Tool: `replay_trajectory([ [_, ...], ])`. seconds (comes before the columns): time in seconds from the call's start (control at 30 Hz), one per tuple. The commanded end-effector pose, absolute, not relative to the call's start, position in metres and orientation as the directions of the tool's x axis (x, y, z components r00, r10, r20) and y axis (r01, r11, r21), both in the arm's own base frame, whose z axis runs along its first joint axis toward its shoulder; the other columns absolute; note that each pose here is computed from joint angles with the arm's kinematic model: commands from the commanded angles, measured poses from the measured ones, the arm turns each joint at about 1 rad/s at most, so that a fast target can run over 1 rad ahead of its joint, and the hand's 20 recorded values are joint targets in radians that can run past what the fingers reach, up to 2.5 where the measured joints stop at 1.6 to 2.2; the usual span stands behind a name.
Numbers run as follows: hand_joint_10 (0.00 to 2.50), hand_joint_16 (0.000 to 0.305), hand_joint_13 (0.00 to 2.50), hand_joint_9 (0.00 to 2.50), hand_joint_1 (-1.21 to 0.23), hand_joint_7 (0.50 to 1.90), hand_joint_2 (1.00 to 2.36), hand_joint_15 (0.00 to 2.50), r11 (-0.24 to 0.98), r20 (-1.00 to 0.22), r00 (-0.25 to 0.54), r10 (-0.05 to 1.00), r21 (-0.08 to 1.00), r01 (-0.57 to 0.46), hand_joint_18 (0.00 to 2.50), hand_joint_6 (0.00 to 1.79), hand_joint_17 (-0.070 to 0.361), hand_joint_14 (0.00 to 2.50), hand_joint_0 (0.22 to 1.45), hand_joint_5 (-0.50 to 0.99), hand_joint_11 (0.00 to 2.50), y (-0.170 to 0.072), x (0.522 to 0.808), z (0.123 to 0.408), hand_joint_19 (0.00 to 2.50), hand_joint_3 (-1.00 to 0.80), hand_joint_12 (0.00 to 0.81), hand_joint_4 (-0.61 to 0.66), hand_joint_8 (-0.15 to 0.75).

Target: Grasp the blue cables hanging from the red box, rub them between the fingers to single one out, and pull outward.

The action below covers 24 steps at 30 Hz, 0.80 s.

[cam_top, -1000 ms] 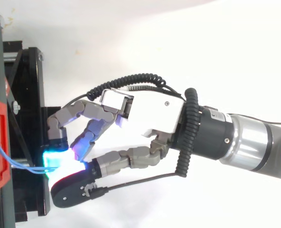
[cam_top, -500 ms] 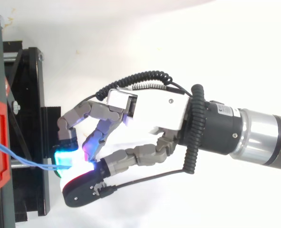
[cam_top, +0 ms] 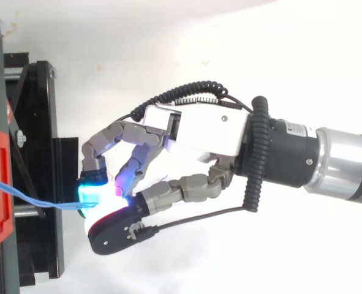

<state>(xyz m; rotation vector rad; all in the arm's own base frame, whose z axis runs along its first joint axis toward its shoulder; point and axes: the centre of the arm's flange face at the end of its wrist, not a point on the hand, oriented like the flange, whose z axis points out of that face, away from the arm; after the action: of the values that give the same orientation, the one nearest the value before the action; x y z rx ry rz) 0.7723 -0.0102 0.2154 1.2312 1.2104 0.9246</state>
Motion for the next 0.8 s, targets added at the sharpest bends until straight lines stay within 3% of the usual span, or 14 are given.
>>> replay_trajectory([
  [0.0, 0.02, 0.055, 1.04, 1.17, -0.55, 1.05, 1.0, 0.65, 0.151, -0.168, 0.161, 0.973, 0.982, 0.111, 0.93, 0.87, 0.124, 0.02, 0.42, -0.11, 0.76, -0.012, 0.77, 0.217, 0.6, -0.5, 0.394, 0.1, 0.297],
  [0.4, 0.02, 0.047, 0.99, 1.14, -0.68, 1.09, 1.0, 0.68, 0.157, -0.177, 0.162, 0.971, 0.979, 0.13, 0.85, 0.86, 0.106, 0.03, 0.51, -0.12, 0.78, -0.019, 0.764, 0.23, 0.64, -0.49, 0.363, 0.09, 0.26],
  [0.77, 0.02, 0.044, 0.97, 1.09, -0.82, 1.2, 1.02, 0.68, 0.162, -0.186, 0.157, 0.97, 0.975, 0.152, 0.82, 0.88, 0.099, 0.03, 0.62, -0.13, 0.81, -0.023, 0.757, 0.242, 0.63, -0.21, 0.341, 0.06, 0.251],
])
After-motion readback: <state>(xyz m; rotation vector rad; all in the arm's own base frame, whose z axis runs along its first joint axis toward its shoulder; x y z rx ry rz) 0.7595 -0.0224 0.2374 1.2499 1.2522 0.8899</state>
